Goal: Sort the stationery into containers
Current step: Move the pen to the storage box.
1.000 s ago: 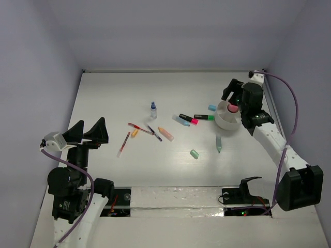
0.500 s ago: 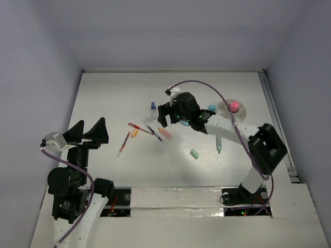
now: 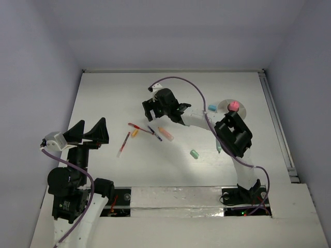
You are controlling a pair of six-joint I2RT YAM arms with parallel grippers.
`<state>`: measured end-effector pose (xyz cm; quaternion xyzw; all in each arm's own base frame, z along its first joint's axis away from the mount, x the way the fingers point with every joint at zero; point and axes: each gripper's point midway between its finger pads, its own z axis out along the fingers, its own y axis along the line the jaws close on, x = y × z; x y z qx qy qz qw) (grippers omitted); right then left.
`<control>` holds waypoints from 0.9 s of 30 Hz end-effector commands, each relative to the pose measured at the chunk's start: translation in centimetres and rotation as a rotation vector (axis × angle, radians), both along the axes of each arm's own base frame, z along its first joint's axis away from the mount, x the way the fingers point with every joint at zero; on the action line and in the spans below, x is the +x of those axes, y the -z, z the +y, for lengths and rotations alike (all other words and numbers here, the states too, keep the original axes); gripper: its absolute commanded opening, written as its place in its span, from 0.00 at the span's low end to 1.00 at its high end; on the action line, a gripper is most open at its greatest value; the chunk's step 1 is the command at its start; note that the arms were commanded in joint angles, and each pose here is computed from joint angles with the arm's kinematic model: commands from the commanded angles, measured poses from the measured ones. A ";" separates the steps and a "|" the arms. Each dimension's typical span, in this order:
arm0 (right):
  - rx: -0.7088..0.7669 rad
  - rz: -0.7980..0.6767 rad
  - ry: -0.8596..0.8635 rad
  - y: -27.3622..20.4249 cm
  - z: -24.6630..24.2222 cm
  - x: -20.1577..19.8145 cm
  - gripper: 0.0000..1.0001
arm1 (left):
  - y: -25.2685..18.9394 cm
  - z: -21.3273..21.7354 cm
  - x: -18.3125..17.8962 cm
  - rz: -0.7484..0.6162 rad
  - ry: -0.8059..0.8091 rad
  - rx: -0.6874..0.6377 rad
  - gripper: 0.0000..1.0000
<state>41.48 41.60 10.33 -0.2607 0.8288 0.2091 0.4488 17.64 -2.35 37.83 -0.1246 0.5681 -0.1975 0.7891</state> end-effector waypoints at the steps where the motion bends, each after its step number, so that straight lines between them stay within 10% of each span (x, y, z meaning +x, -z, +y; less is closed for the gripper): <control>1: 0.030 -0.089 0.059 -2.6 0.5 2.6 0.94 | -0.9 -0.4 0.2 -0.033 0.017 0.009 0.99; 12: 0.058 -0.110 0.093 -3.3 1.0 3.6 0.61 | -0.8 -0.6 0.4 -0.028 0.023 0.012 0.99; 19: 0.098 -0.155 0.142 -6.2 0.1 3.8 0.17 | -0.8 -0.6 0.3 -0.031 0.026 0.013 0.99; 27: 0.213 -0.296 0.261 -15.8 -3.5 3.0 0.11 | -1.0 -0.6 0.2 -0.038 0.028 0.014 0.99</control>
